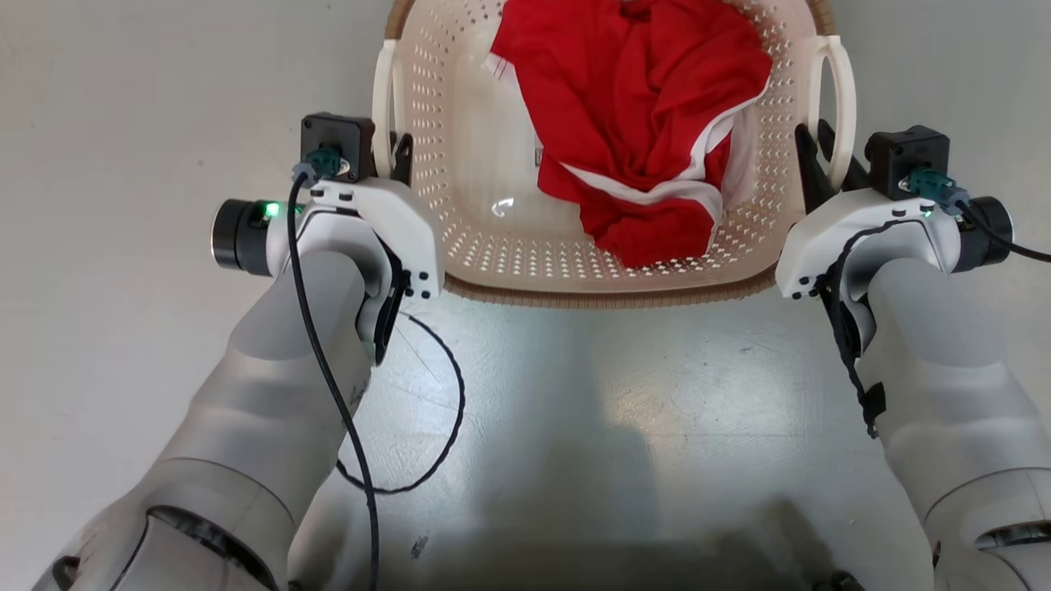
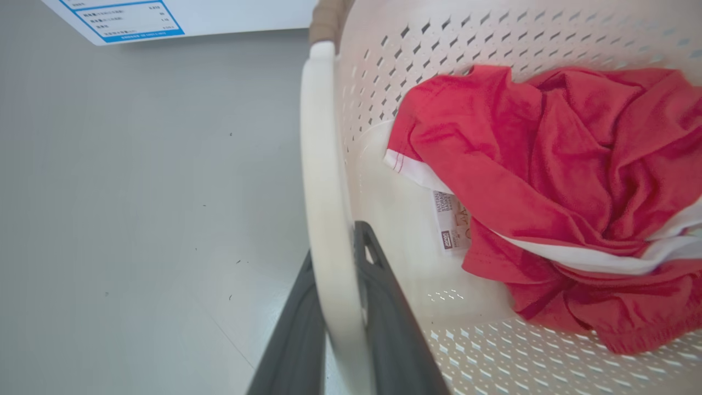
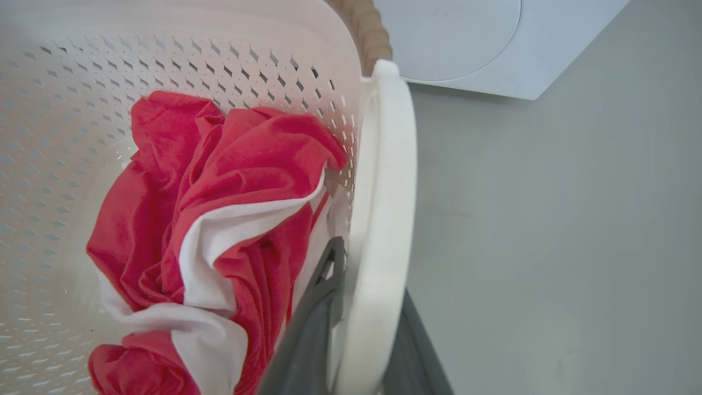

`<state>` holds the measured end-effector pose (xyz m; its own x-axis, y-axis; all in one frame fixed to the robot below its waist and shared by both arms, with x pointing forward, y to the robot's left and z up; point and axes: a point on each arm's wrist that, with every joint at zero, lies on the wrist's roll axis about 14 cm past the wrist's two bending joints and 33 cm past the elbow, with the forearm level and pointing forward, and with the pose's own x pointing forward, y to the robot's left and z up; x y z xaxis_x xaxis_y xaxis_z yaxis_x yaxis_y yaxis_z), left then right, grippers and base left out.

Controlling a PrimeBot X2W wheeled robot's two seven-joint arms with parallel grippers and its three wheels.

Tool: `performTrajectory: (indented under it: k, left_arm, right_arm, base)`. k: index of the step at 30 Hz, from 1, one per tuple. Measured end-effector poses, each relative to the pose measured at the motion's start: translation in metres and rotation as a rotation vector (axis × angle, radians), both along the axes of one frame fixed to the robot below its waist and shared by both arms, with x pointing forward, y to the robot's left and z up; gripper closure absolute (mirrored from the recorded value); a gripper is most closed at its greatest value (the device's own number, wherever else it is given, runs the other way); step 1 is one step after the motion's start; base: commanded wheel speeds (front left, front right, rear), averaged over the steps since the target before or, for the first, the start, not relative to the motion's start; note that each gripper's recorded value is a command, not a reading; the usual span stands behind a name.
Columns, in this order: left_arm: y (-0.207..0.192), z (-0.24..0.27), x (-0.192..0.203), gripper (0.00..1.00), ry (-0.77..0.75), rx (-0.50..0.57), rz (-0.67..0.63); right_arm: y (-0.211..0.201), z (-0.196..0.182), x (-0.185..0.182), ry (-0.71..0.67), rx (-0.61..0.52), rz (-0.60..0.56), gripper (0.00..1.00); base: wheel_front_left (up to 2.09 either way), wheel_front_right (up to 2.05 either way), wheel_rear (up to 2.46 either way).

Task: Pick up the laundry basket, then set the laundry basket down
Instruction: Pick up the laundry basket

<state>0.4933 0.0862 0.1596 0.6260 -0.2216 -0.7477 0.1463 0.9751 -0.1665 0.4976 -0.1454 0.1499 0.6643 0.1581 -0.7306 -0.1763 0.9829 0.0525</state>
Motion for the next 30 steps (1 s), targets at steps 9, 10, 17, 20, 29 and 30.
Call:
performTrajectory:
  k: [9,10,17,20,29,30]
  left_arm:
    - [0.003,0.021,-0.009,1.0,-0.01,0.013,0.002]
    - [0.003,0.024,-0.01,1.0,-0.011,0.013,0.002]
    - [0.006,0.041,-0.032,1.0,0.003,0.016,0.016]
    - [0.006,0.051,-0.044,1.0,0.006,0.018,0.014]
    - [0.0,0.087,-0.08,1.0,-0.014,-0.003,0.011]
    - [-0.001,0.09,-0.086,1.0,-0.015,-0.001,0.011]
  right_arm:
    - [0.005,0.026,-0.004,-0.006,0.012,0.016,1.0]
    - [0.005,0.029,-0.006,-0.006,0.012,0.018,1.0]
    - [0.008,0.047,-0.026,0.023,0.02,0.025,1.0]
    - [0.008,0.057,-0.04,0.039,0.023,0.024,1.0]
    - [0.004,0.087,-0.09,0.093,0.031,-0.004,1.0]
    - [0.003,0.092,-0.094,0.091,0.03,-0.003,1.0]
  base:
    - [0.0,0.0,0.0]
    - [0.0,0.0,0.0]
    - [0.0,0.0,0.0]
    - [0.0,0.0,0.0]
    - [0.0,0.0,0.0]
    - [0.0,0.0,0.0]
